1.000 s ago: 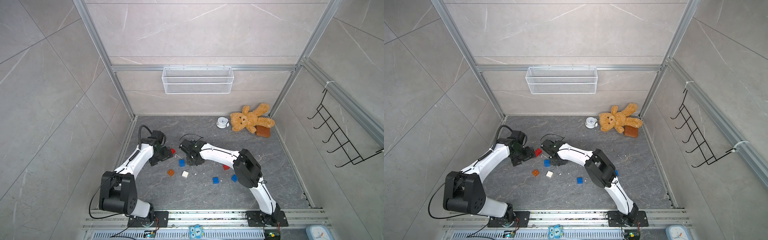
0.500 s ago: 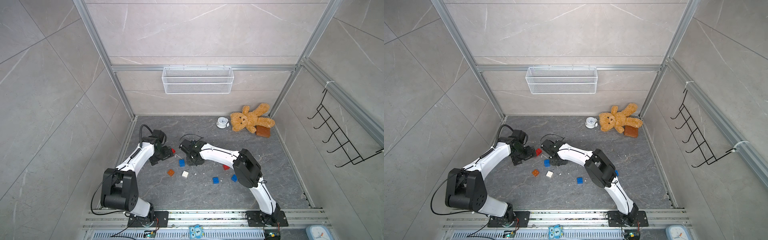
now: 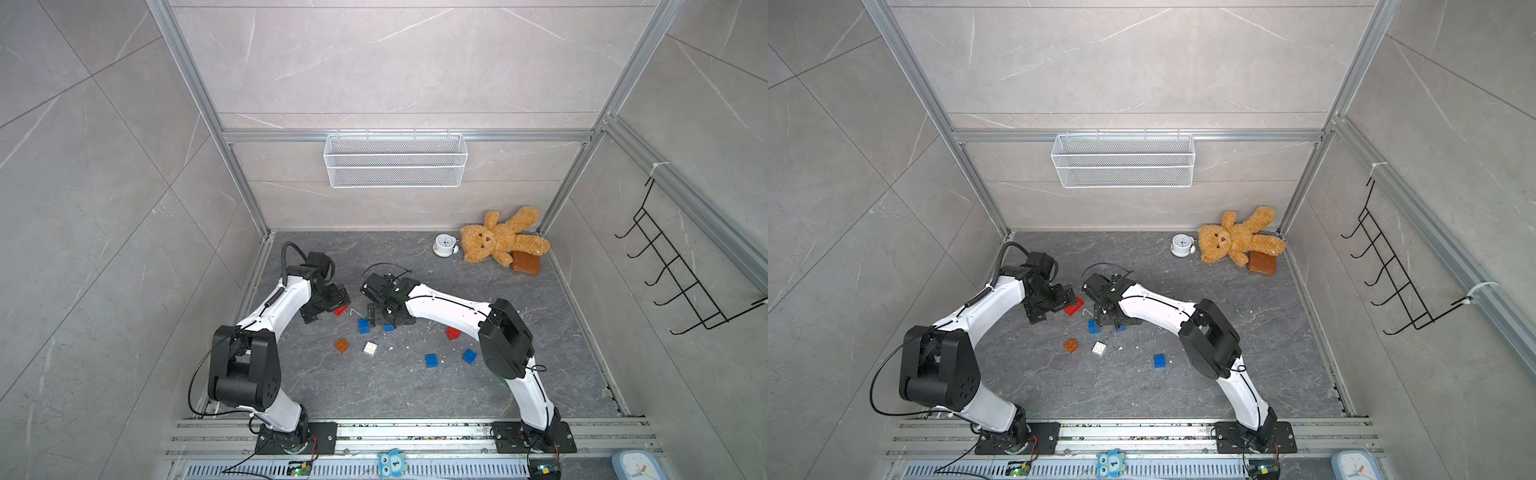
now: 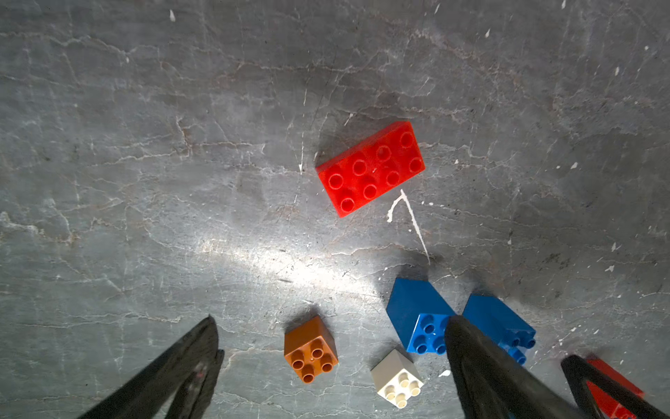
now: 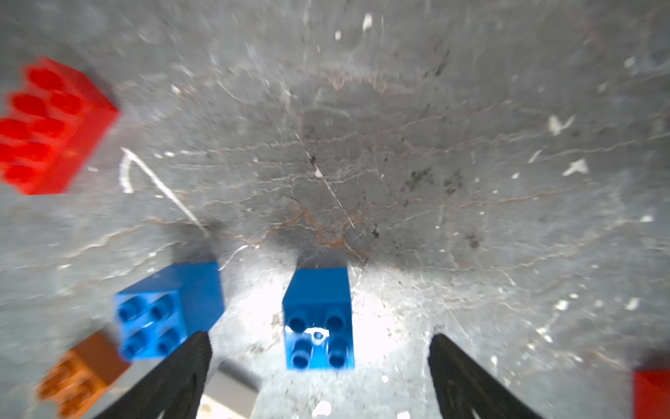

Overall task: Assemble the letter h with lego
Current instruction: Place the lego brick at the center of the board, then pick up the lego brick from the center of the board.

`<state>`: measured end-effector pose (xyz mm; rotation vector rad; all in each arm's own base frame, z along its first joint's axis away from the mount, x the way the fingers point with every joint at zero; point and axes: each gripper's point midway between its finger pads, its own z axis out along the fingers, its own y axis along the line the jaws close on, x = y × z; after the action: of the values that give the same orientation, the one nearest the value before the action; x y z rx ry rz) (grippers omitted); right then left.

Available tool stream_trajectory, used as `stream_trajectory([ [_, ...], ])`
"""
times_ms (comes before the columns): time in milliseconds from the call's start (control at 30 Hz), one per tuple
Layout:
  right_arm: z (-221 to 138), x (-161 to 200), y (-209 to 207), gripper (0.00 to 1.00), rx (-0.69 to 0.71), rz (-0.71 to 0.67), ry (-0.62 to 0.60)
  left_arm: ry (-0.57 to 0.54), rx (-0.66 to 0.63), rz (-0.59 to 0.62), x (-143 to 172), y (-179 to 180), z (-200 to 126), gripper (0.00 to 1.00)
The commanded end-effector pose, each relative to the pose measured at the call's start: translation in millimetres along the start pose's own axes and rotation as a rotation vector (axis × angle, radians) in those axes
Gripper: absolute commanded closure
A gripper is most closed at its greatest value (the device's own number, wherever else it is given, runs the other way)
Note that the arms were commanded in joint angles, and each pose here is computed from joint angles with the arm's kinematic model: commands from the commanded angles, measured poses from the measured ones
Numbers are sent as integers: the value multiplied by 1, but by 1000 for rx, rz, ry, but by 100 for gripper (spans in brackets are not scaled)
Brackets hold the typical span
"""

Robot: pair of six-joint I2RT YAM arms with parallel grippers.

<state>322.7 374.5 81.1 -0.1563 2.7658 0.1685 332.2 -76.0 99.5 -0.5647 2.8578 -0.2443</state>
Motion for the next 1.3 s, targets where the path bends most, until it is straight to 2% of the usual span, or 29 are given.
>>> stream_trajectory([
  [0, -32, -13, -8, 1, -2, -9, -50, 1, 23, -28, -10, -8, -1, 0],
  [300, -72, -9, -11, 0, -90, -50, -79, 17, -6, -102, -29, -16, 22, 0],
  [567, -91, 10, -22, 0, -153, -88, -81, 3, -8, -203, -45, -26, 41, 0],
  [1000, -95, 28, -25, 0, -187, -122, -71, 16, -42, -242, -45, -34, 69, 1],
  [1267, -90, 33, -24, 0, -195, -130, -60, 25, -70, -232, -40, -39, 81, 7],
])
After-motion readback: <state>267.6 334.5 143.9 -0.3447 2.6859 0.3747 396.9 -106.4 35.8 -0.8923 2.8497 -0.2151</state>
